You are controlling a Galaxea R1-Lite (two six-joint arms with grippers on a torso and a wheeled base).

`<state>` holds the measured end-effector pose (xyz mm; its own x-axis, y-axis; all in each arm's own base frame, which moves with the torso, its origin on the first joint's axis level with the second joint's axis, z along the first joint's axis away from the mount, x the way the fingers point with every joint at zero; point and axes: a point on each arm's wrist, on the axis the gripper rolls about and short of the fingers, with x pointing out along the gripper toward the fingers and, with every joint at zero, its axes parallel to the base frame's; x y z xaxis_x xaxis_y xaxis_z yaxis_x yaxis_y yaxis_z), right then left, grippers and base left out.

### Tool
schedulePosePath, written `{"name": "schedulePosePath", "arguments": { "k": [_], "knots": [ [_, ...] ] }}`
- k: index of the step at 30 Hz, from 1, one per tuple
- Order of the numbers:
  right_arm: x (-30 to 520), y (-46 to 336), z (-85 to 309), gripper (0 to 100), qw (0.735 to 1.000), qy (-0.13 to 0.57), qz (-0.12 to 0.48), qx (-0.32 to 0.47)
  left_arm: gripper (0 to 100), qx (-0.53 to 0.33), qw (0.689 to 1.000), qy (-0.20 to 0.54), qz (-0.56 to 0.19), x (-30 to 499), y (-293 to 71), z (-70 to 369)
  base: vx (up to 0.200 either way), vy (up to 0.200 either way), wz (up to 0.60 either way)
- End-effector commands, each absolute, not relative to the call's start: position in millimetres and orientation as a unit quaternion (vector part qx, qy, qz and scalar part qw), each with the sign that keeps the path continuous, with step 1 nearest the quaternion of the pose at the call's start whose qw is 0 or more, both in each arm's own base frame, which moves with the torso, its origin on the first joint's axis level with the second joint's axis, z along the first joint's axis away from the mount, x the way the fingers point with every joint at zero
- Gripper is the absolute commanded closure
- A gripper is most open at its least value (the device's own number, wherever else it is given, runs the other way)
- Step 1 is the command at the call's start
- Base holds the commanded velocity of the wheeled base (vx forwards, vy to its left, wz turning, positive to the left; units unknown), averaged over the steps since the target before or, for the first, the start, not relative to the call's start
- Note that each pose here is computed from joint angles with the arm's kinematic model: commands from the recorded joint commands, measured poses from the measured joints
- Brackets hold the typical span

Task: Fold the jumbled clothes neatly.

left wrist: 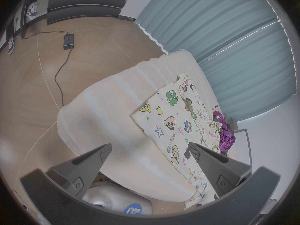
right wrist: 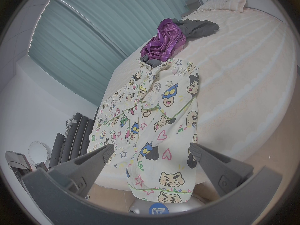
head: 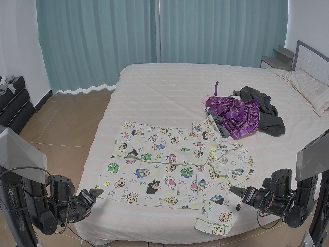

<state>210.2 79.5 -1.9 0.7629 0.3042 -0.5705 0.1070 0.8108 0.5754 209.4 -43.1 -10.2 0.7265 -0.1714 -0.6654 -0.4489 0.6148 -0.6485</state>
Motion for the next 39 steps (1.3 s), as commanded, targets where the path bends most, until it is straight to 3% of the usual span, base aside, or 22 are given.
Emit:
{"name": "schedulePosePath", "arguments": {
  "k": [1,7,14,32,39],
  "knots": [
    [211.4,80.1,-1.8,0,0.89,0.336,0.058,0.304,0,-0.425,0.821,0.37,0.097,207.3,-42.8,-17.2,0.0,0.0,0.0],
    [210.9,80.2,-1.2,0,0.89,0.335,0.059,0.303,0,-0.406,0.839,0.344,0.114,220.2,-51.3,-28.6,0.0,0.0,0.0],
    [207.8,78.6,-6.0,0,0.887,0.347,0.049,0.3,0,-0.376,0.869,0.31,0.084,251.3,-70.5,-39.5,0.0,0.0,0.0],
    [207.3,78.7,-15.8,0,0.883,0.366,0.039,0.293,0,-0.321,0.884,0.327,0.094,275.2,-76.6,-53.3,0.0,0.0,0.0],
    [207.3,79.9,-35.0,0,0.881,0.388,0.007,0.27,0,-0.305,0.891,0.324,0.094,286.1,-78.2,-56.0,0.0,0.0,0.0]
  ]
}}
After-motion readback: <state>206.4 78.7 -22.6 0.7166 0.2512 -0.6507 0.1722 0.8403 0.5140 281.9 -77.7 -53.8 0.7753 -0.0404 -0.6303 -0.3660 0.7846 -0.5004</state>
